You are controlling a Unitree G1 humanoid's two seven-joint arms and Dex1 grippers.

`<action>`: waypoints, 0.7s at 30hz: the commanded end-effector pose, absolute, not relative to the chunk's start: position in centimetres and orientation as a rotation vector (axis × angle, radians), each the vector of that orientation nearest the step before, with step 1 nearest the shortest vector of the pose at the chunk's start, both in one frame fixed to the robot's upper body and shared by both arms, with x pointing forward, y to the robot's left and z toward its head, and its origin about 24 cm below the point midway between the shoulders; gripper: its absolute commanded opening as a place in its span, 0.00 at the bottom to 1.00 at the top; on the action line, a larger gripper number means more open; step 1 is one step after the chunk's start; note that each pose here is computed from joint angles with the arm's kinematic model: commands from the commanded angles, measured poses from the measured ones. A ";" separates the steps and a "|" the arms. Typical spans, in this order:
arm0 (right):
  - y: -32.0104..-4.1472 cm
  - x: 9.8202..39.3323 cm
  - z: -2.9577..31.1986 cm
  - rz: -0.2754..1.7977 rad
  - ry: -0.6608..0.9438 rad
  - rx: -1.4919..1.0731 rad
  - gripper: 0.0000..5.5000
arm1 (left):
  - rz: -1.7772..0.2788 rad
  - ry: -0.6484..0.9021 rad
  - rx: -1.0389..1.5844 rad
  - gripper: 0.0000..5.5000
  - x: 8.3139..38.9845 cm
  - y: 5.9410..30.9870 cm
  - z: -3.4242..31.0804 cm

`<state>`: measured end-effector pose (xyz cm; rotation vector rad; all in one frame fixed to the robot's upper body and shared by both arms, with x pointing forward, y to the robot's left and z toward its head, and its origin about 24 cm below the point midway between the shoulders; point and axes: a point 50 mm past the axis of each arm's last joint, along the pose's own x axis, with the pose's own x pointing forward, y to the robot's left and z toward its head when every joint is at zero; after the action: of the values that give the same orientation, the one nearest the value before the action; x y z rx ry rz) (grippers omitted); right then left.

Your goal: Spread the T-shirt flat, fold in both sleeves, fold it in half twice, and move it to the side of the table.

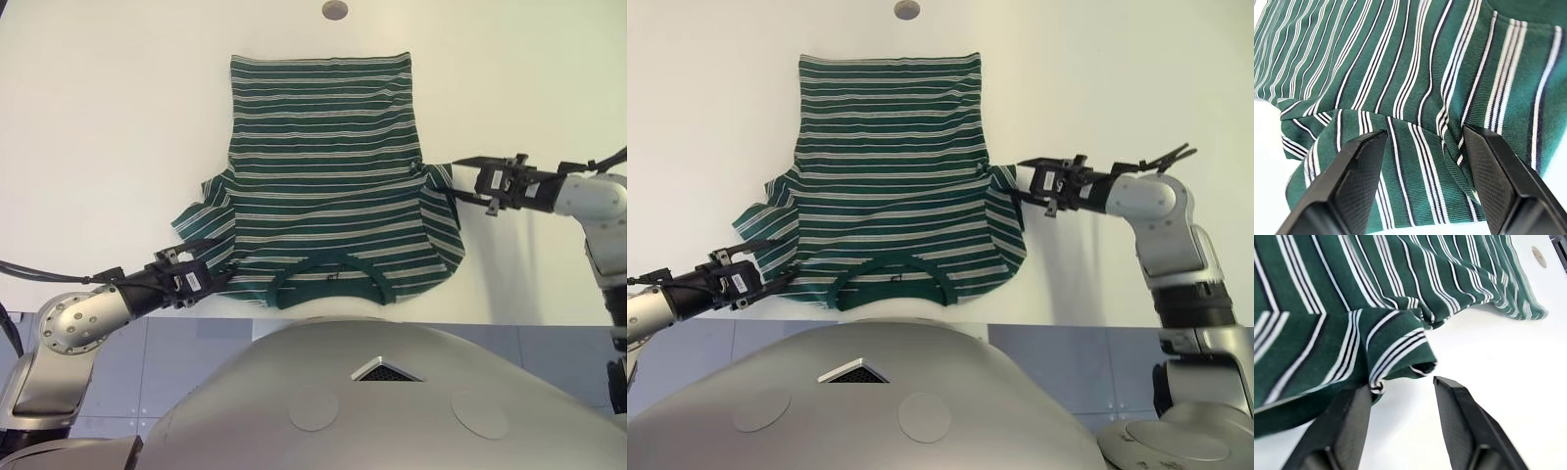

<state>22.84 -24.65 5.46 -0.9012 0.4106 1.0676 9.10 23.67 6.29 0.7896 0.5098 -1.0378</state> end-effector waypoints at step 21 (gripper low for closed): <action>-24.0 14.3 5.0 1.355 0.624 -0.650 0.41 | -0.377 0.556 0.034 0.52 7.2 31.6 10.1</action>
<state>15.55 -23.38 5.23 -0.6625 0.5235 1.3078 9.02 30.07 12.41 0.0503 0.3754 -0.4968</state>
